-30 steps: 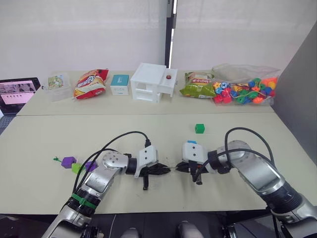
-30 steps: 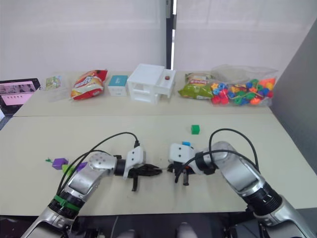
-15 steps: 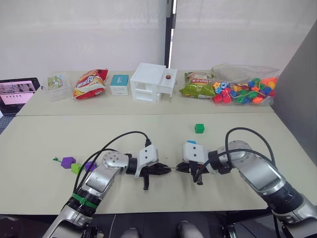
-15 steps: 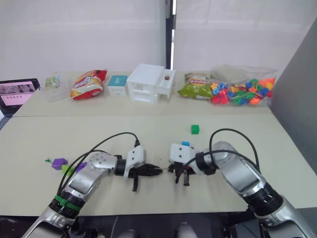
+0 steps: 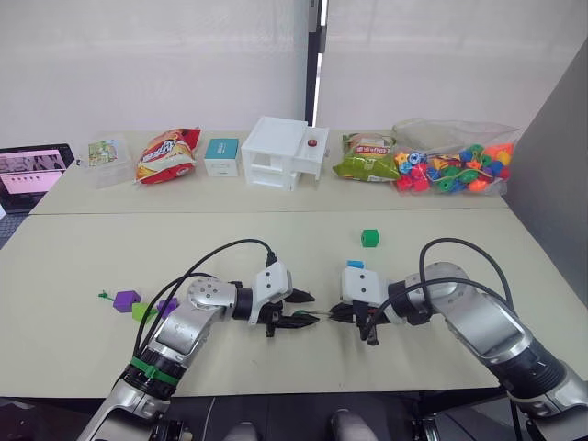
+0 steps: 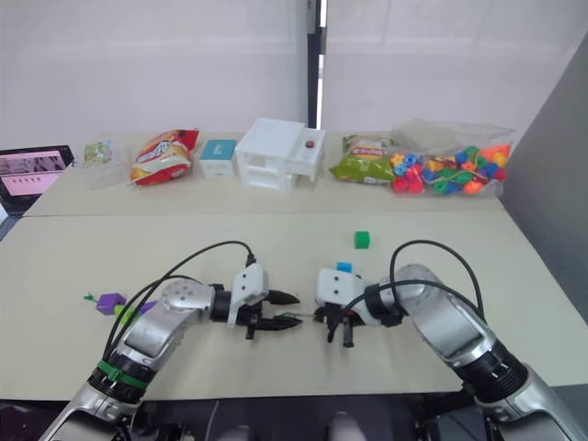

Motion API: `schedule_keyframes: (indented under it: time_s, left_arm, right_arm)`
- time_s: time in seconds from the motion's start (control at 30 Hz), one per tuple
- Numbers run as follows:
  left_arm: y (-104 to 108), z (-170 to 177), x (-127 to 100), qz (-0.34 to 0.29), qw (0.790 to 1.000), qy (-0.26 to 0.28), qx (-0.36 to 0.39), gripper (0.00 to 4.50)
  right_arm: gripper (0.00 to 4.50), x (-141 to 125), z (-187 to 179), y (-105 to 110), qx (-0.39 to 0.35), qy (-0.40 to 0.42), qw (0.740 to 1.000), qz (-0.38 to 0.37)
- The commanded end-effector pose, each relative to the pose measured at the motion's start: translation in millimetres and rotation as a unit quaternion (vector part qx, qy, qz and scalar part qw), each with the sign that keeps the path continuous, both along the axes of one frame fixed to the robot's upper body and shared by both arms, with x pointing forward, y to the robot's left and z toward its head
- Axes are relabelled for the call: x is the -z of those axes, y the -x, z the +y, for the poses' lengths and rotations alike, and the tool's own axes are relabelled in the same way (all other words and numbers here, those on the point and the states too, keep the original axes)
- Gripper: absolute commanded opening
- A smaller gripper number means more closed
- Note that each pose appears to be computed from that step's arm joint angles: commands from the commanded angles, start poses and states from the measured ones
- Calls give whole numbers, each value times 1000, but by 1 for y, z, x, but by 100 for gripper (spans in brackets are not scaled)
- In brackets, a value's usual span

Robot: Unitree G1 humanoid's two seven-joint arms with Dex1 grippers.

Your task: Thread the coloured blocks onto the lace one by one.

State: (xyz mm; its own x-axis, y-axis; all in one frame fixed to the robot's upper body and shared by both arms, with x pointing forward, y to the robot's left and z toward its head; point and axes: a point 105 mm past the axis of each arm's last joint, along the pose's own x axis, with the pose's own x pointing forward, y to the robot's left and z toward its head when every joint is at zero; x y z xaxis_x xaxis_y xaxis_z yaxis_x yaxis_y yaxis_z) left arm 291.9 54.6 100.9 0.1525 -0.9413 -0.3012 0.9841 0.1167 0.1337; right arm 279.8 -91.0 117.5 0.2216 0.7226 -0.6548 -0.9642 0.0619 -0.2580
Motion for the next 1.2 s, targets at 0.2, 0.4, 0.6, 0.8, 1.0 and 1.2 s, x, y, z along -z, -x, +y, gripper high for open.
schedule_keyframes:
  time_s: [0.2, 0.4, 0.6, 0.8, 1.0, 1.2]
  left_arm:
    - [-1, -2, -9, -23, 1000, 2, 8, 4]
    - [-3, -2, -10, -24, 1000, 2, 4, 4]
    - [-6, 0, -12, -25, 1000, 4, -4, 4]
    - [-7, 4, -14, -24, 1000, 0, 1, 1]
    - [-6, 13, -14, -26, 1000, -14, -2, 0]
    - [-3, 21, -16, -21, 1000, -14, -7, 0]
  right_arm:
    - [0, -9, 0, 2, -3, -4, 1000, -15]
    - [0, -9, 0, 2, -2, -4, 1000, -14]
    - [0, -7, -1, 5, -4, -1, 1000, -7]
    - [31, -8, -2, 2, 23, -18, 999, -14]
    - [233, -19, -22, -2, 134, -82, 987, -30]
    - [445, -26, -34, 10, 242, -169, 955, -36]
